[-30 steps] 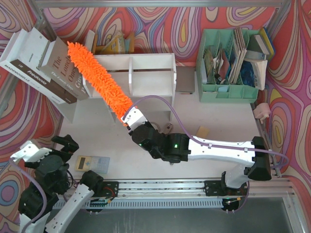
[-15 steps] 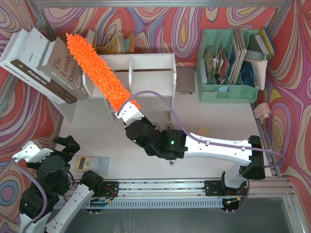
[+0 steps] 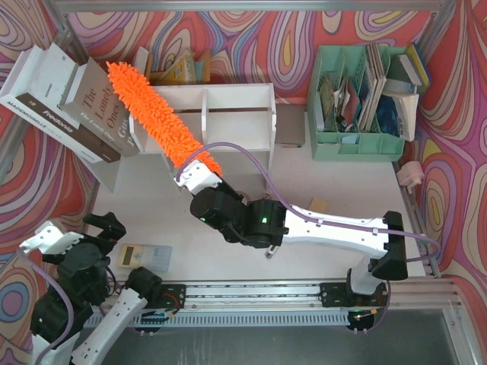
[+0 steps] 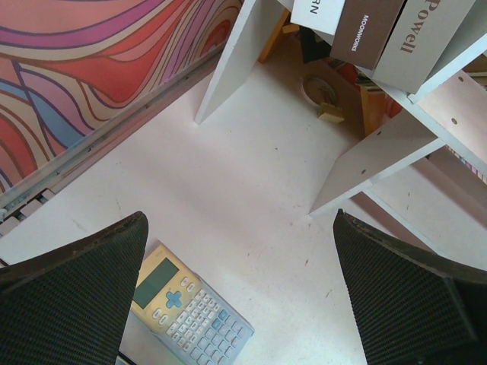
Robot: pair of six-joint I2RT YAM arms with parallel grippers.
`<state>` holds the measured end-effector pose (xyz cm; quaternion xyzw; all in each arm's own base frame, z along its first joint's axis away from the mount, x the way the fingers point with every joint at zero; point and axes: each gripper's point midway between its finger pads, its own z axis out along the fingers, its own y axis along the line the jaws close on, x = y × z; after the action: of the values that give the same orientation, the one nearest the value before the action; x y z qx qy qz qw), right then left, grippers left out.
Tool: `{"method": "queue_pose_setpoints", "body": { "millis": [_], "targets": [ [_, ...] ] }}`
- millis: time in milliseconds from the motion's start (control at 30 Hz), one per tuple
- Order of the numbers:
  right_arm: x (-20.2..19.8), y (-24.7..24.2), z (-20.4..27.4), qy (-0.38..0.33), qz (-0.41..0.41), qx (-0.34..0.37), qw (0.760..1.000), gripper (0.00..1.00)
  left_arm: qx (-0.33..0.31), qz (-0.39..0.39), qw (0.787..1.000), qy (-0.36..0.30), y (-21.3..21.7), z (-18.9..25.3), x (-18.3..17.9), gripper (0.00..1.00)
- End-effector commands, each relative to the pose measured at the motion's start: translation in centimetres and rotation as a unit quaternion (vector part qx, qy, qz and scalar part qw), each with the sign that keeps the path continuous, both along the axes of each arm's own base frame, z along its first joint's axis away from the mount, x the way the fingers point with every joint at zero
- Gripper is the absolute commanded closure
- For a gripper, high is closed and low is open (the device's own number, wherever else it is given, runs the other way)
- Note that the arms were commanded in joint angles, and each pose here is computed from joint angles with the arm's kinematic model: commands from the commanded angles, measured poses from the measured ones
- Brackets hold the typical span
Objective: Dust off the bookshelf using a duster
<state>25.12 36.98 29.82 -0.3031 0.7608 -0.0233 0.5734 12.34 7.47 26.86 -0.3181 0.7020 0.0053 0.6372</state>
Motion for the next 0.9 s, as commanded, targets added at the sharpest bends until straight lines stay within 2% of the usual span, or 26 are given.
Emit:
{"method": "queue_pose_setpoints", "body": {
  "millis": [0,267,467,867],
  "targets": [
    [0.8,-1.1,2.8,-0.026,-0.026,0.005,0.999,1.00,0.002,-0.003,1.000,0.005,-0.1,-0.5,0.0,0.02],
    [1.2,-2.2,4.6,-0.034,-0.031,-0.016,0.999,1.00,0.001,-0.002,1.000,0.004,-0.1,-0.5,0.0,0.02],
    [0.6,-1.7,5.8,-0.014,0.005,-0.017,1.000,1.00,0.002,-0.002,1.000,0.004,-0.1,-0.5,0.0,0.02],
    [0.0,-3.0,9.2,0.010,0.024,-0.100,0.995,1.00,0.003,-0.002,1.000,0.006,-0.1,-0.6,0.0,0.02]
  ]
}}
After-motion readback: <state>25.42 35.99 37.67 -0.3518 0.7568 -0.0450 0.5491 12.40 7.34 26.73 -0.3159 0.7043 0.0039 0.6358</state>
